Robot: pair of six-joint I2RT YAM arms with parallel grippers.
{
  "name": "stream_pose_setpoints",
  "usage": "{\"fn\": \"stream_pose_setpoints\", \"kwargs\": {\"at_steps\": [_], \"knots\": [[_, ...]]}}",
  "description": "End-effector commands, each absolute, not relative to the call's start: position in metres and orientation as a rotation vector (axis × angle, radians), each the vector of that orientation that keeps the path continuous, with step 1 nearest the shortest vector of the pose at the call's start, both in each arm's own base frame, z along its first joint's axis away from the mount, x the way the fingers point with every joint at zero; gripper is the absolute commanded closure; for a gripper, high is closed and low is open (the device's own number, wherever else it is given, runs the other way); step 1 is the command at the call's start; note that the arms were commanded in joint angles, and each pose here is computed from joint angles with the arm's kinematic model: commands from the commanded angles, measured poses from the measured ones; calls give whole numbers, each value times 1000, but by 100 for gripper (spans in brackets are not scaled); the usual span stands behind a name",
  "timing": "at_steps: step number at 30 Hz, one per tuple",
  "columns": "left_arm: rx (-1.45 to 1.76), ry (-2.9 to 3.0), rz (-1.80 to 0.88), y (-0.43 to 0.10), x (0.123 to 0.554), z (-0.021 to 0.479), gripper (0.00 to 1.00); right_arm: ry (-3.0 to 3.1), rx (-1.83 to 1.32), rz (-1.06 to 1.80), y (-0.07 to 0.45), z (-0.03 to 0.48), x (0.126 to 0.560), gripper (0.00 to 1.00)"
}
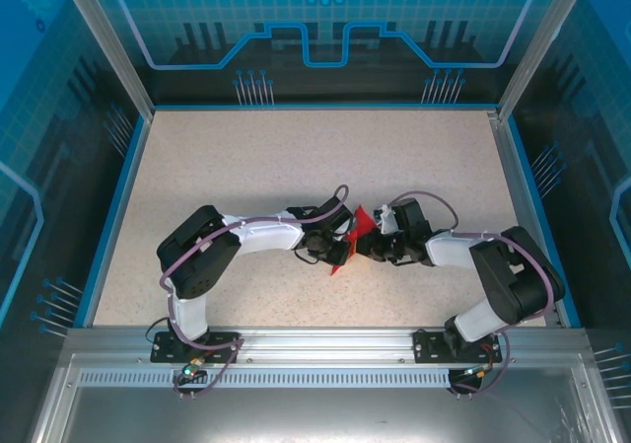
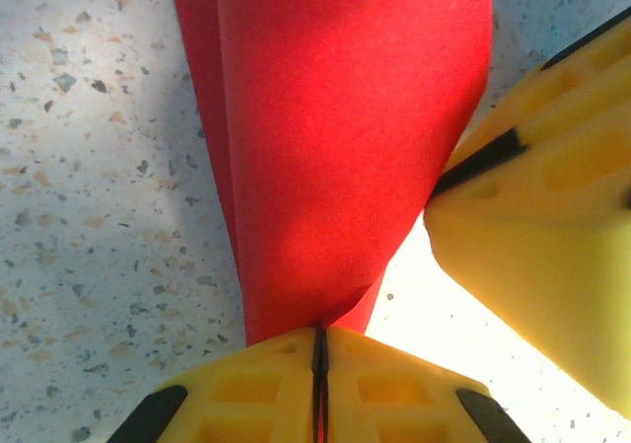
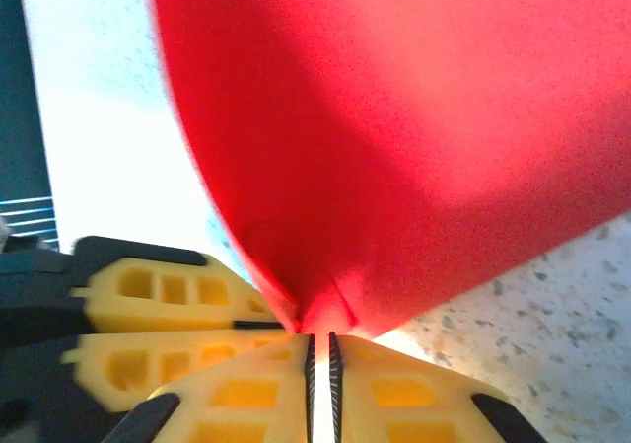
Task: Fold a paper plane with a square sheet of paper (pick it up from the middle)
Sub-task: Fold the wing for the fifth time at the center of the table.
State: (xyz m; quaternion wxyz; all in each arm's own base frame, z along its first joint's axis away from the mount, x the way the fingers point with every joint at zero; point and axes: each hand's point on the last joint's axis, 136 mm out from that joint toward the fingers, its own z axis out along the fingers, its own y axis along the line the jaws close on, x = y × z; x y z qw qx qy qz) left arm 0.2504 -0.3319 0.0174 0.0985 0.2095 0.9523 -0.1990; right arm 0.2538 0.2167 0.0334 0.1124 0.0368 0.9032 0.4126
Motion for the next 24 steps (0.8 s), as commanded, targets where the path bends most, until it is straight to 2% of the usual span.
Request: {"fn": "stream_pose_setpoints", "kwargs": {"at_steps": [1,5,24], "knots": [[637,2833,-593,-329,247,12,90,2585,118,1282,216,50,258,83],[642,2828,-600,-329,246,13,90,2571,126,1295,217,53,262,71],[655,2812,-615,-328,244,13,90,2609,171,1335,224,30,266,65]]}}
